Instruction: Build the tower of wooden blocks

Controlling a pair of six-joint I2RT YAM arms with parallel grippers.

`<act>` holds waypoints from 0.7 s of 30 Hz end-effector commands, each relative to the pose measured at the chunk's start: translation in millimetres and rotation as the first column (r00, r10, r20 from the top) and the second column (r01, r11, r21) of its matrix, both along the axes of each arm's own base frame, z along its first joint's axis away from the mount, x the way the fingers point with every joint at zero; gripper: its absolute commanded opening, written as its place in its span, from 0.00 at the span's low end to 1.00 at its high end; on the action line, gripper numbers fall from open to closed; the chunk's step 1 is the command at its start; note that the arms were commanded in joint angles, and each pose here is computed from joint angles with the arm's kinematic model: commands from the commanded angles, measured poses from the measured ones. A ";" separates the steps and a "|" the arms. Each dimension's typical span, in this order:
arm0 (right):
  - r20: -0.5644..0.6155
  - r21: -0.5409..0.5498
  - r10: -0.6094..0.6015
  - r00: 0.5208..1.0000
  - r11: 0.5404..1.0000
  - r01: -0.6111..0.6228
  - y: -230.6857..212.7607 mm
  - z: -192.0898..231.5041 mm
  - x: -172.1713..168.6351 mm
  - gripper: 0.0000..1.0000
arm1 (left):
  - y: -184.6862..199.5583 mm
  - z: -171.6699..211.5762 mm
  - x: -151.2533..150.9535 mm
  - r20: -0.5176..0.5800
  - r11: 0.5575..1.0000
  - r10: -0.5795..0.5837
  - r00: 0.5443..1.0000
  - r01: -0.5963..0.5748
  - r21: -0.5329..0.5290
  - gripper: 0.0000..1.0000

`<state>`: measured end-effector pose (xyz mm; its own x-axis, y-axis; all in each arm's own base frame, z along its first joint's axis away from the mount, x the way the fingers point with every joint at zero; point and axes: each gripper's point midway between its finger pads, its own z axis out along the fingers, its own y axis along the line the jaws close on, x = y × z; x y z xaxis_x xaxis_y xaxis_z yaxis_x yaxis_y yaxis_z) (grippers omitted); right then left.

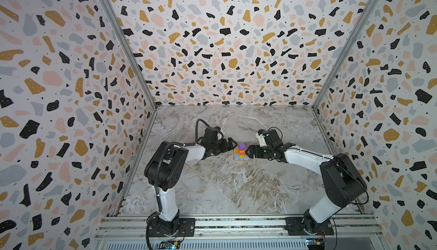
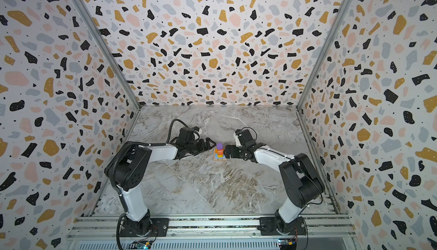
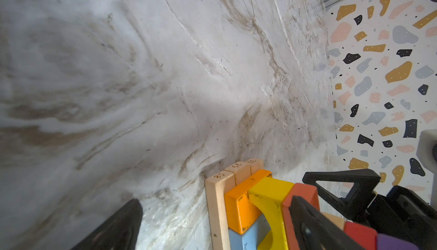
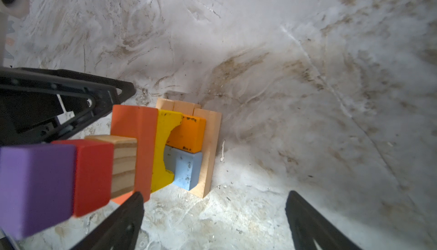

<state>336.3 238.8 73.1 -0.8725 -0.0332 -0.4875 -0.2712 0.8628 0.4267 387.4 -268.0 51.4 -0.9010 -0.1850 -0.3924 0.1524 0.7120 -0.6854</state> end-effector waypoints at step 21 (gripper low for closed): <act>0.013 -0.006 0.011 1.000 1.000 -0.011 3.4 8.5 1.8 0.95 | -0.3 -21.0 -7.3 -0.057 0.999 -0.010 0.998 0.012 0.040 1.00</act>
<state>334.9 238.8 69.2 -0.8774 -0.0380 -0.4783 -0.2685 0.8650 0.4239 389.2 -270.1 51.1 -0.9008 -0.1823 -0.3941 0.1557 0.7115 -0.6852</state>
